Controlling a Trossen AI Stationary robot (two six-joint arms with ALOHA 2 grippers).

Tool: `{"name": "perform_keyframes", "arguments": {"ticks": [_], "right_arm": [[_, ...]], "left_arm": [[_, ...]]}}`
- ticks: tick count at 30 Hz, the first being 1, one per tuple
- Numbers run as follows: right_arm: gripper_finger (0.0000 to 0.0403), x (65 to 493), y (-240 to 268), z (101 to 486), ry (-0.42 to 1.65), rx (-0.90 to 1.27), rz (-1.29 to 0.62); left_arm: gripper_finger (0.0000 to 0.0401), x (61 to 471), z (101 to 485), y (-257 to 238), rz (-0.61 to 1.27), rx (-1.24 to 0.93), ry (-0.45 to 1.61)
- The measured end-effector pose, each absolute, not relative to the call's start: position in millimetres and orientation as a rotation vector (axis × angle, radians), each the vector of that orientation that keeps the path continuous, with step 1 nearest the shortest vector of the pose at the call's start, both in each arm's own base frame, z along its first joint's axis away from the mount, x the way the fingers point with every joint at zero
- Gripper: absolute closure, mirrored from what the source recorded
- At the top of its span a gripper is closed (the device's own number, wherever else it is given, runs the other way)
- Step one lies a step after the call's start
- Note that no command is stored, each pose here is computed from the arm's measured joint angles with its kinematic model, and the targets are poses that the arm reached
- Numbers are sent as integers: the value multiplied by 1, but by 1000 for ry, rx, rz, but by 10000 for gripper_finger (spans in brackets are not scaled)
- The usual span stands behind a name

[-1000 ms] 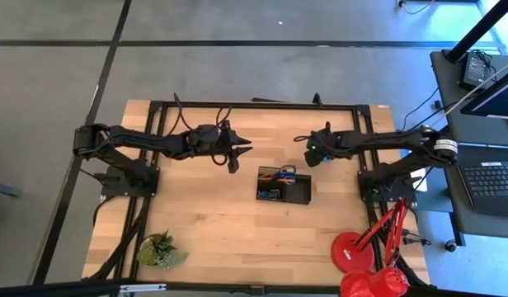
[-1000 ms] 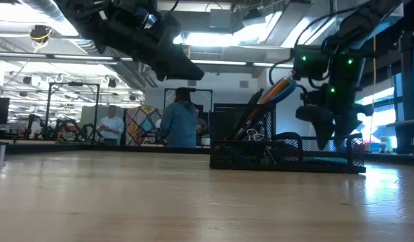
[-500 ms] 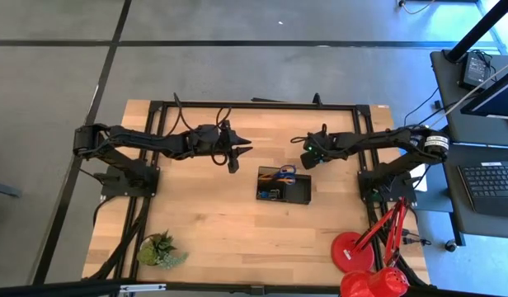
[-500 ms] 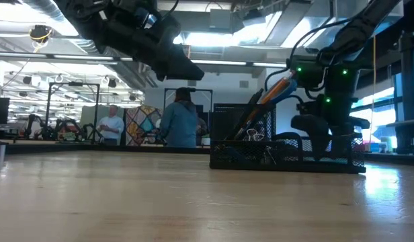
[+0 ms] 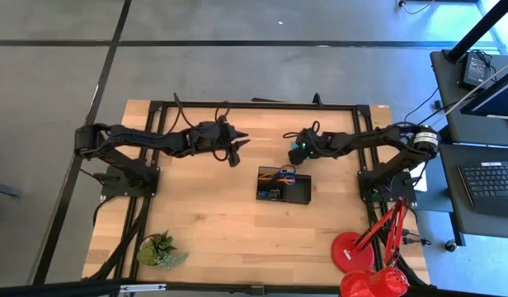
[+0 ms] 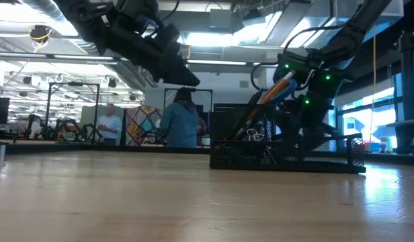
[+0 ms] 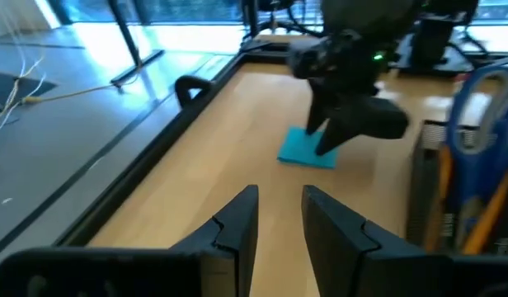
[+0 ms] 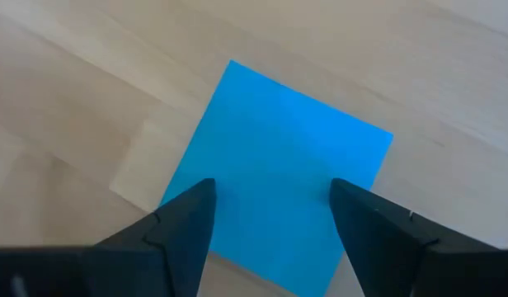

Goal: Pick and place office supplies into organizer
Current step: Put the blue sticky note pad into the black desk organizer

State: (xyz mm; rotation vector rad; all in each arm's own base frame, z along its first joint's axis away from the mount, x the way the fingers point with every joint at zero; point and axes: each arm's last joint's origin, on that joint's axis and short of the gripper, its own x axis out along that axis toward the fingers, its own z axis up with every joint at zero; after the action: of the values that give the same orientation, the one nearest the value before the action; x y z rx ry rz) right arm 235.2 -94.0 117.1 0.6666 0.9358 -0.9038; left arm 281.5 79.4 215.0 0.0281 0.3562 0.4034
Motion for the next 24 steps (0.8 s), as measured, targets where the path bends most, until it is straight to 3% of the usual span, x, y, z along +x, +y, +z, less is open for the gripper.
{"name": "perform_keyframes", "arguments": {"ticks": [11,24], "right_arm": [[159,271,-106,113,912,622,-816],[159,316,-115,121,901,540,-714]], "left_arm": [[311,289,178,109,501,-77,450],[311,329,157,123,452,-85,507]]}}
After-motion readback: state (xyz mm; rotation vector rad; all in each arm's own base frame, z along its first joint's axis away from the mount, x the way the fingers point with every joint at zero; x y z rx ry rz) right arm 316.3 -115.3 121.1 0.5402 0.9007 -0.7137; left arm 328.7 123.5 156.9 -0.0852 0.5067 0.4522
